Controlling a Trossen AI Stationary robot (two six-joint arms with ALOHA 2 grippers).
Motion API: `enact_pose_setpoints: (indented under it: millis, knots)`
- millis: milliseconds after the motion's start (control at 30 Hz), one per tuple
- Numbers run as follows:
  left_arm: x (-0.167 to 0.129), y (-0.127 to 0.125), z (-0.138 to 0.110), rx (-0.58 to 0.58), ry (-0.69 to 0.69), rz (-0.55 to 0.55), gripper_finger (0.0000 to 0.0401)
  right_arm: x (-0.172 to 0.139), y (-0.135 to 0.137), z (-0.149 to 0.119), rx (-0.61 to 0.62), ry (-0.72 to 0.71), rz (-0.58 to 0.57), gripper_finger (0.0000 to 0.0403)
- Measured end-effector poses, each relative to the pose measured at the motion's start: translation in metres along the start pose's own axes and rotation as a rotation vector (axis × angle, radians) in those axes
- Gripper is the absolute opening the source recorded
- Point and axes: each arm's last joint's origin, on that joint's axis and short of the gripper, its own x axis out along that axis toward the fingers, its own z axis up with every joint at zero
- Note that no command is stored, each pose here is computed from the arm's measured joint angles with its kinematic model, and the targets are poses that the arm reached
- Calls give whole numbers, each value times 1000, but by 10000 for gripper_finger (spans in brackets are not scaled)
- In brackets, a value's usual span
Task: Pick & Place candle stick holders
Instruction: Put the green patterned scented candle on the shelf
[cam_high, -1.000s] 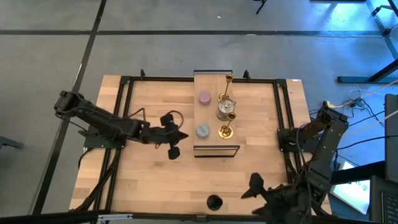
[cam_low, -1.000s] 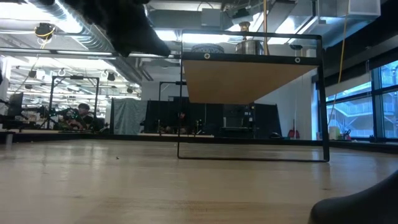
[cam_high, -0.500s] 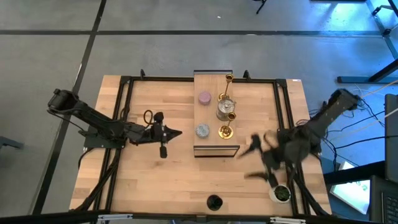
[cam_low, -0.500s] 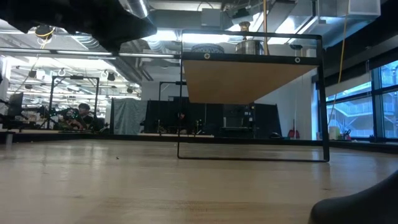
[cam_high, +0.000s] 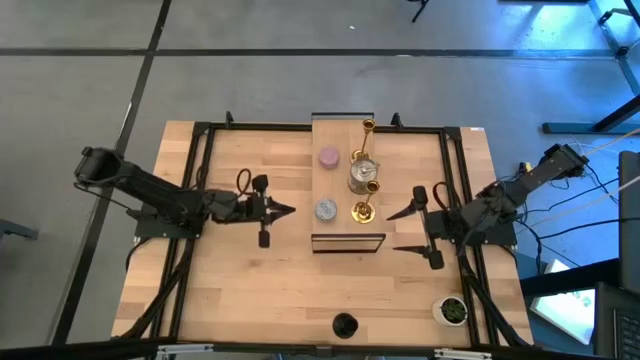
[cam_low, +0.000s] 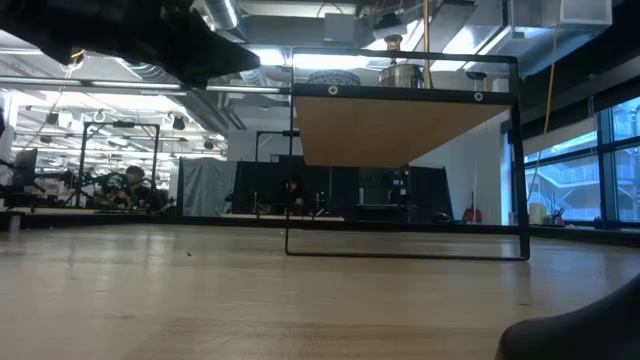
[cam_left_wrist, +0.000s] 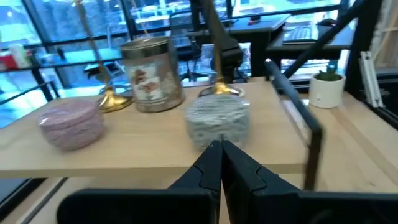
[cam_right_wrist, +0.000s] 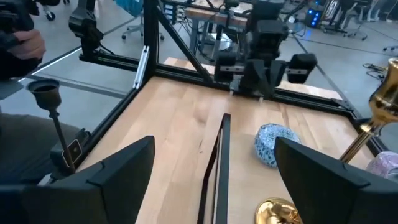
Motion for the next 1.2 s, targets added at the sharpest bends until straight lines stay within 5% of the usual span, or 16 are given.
enact_pose_setpoints:
  millis: [233,633,833,967,1200]
  knots:
    - [-1,20,6,-63,-20,-108,2,7,4,-4,-3,40,20,332]
    - [-10,43,15,-80,-49,-141,2,8,6,-7,14,66,67,332]
    - [-10,49,10,-92,-7,-114,1,4,-1,-5,34,74,-103,319]
    - [-10,54,7,-88,24,-101,2,-5,-9,-7,66,101,-289,248]
    - [-10,60,6,-83,23,-182,2,-8,-10,-15,56,183,-250,26]
